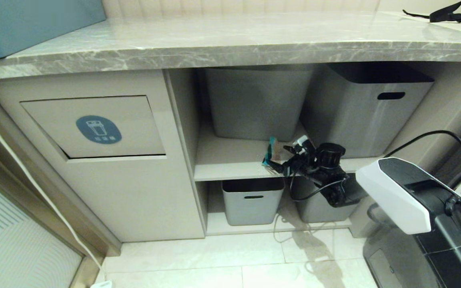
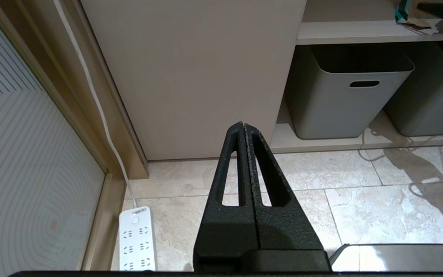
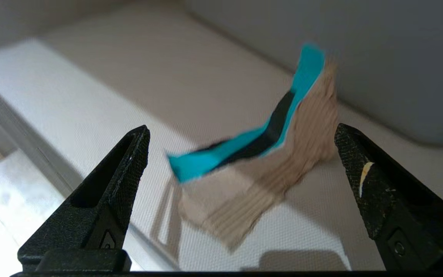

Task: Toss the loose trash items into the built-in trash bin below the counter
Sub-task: Pick up the garbage

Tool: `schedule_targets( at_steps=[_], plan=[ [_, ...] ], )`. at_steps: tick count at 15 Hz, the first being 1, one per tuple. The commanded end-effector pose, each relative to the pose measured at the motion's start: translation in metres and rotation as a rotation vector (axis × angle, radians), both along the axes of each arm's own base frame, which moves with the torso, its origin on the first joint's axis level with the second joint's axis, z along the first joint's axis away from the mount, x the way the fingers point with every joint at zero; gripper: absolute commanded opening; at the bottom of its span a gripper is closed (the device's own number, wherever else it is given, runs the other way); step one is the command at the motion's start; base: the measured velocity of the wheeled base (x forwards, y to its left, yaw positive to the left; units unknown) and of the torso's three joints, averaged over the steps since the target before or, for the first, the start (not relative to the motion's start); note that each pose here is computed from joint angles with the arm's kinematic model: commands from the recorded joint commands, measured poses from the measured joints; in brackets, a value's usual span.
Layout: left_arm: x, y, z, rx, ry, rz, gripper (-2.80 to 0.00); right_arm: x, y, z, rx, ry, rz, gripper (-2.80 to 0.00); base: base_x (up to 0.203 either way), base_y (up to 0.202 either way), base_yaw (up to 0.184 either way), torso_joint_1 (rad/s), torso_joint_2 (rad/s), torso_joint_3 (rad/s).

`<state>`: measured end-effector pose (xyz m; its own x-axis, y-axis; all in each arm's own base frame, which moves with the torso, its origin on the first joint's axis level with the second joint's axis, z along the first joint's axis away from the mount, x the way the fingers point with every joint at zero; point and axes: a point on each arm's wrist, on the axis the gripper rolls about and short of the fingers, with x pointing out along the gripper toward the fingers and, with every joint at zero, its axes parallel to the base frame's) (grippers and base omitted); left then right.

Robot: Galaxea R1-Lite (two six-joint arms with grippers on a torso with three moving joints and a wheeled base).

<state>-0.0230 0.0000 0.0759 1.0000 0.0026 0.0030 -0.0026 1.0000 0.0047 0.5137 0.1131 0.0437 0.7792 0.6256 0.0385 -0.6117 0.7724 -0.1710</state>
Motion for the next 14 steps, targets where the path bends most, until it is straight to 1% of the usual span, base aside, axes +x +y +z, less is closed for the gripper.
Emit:
schedule_targets(
  at_steps=[1,2,3,4,6,8,10,12,14],
  plan=[
    [0.000,0.000,0.000,0.000,-0.002,0.001,-2.80,0.000,-0.002,0.014,0.009,-0.039,-0.006,0.00,0.000,0.000,0.000,0.000,0.00,0.000],
    [0.000,0.000,0.000,0.000,-0.002,0.001,-2.80,0.002,-0.003,0.010,0.007,-0.036,-0.030,0.00,0.000,0.000,0.000,0.000,0.00,0.000],
    [0.000,0.000,0.000,0.000,-0.001,0.001,-2.80,0.004,-0.004,0.005,0.007,-0.037,-0.081,0.00,0.000,0.000,0.000,0.000,0.00,0.000],
    [0.000,0.000,0.000,0.000,0.000,0.001,-2.80,0.006,-0.005,0.004,0.009,-0.045,-0.112,0.00,0.000,0.000,0.000,0.000,0.00,0.000],
    [0.000,0.000,0.000,0.000,-0.002,0.001,-2.80,0.013,-0.007,-0.001,0.001,-0.068,-0.152,0.00,0.000,0.000,0.000,0.000,0.00,0.000],
    [0.000,0.000,0.000,0.000,-0.002,0.001,-2.80,0.017,-0.010,-0.008,-0.002,-0.069,-0.207,0.00,0.000,0.000,0.000,0.000,0.00,0.000],
    [0.000,0.000,0.000,0.000,-0.002,0.001,-2.80,0.019,-0.011,-0.012,-0.012,-0.076,-0.232,0.00,0.000,0.000,0.000,0.000,0.00,0.000],
    [0.000,0.000,0.000,0.000,-0.002,0.001,-2.80,0.021,-0.012,-0.023,-0.062,-0.094,-0.243,0.00,0.000,0.000,0.000,0.000,0.00,0.000],
    [0.000,0.000,0.000,0.000,-0.002,0.001,-2.80,0.021,-0.012,-0.028,-0.084,-0.095,-0.243,0.00,0.000,0.000,0.000,0.000,0.00,0.000]
  ],
)
